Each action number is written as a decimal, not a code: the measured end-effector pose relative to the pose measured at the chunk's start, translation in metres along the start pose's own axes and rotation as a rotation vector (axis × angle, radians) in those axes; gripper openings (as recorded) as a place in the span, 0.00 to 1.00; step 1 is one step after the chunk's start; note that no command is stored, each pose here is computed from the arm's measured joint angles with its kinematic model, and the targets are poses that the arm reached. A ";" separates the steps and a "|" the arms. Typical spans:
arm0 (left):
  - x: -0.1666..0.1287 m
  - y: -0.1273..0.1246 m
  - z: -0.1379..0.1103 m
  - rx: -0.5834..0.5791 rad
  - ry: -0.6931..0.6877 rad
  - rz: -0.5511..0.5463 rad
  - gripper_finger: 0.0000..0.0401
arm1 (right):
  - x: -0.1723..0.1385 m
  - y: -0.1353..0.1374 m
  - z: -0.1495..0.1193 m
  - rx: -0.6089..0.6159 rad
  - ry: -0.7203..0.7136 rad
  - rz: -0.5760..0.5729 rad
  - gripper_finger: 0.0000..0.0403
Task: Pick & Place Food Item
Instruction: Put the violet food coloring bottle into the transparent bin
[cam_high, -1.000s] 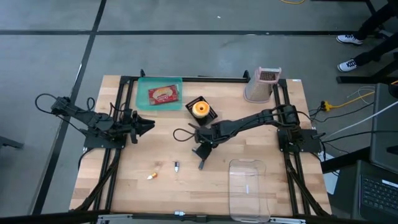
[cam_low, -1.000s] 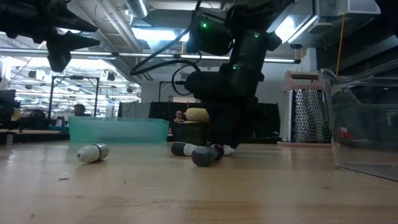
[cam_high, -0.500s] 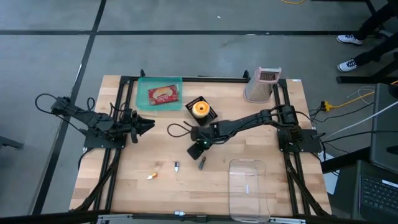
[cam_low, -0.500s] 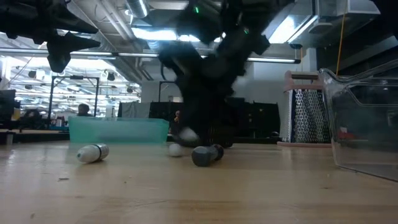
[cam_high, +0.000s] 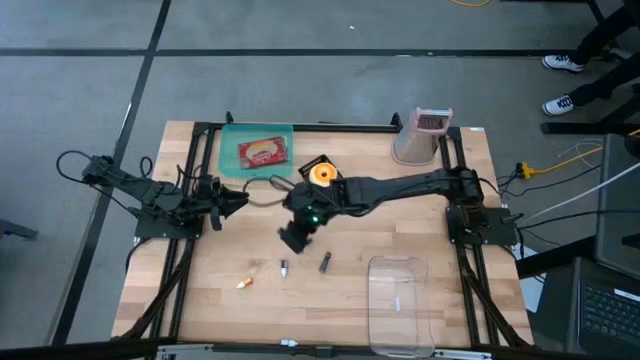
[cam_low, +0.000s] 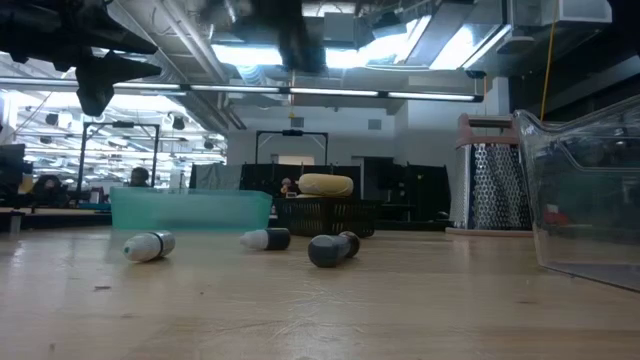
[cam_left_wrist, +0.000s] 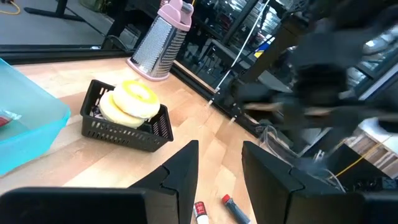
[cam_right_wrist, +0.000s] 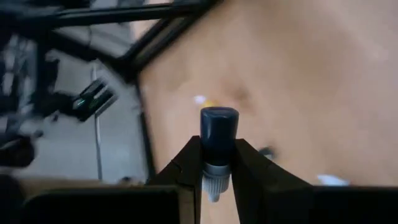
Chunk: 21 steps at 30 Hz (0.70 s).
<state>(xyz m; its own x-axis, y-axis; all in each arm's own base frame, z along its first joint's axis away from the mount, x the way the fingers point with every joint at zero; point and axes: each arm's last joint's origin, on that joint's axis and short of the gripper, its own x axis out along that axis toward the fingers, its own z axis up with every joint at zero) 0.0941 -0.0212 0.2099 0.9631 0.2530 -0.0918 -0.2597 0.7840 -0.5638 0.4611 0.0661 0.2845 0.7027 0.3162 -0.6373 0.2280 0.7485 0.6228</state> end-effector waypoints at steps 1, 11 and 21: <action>0.000 0.000 0.000 0.004 0.001 0.000 0.29 | -0.006 0.012 -0.001 -0.025 0.007 0.006 0.13; 0.000 -0.001 0.000 0.002 0.005 -0.024 0.29 | -0.099 0.105 -0.053 -0.047 -0.063 -0.193 0.13; 0.000 -0.002 0.001 0.022 0.013 -0.044 0.29 | -0.096 0.110 -0.172 0.301 0.173 -0.545 0.13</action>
<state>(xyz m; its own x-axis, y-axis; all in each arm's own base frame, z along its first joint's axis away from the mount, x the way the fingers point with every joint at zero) 0.0941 -0.0223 0.2114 0.9745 0.2105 -0.0782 -0.2183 0.8063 -0.5497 0.3024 0.2182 0.3358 0.3193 0.0453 -0.9466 0.7183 0.6400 0.2730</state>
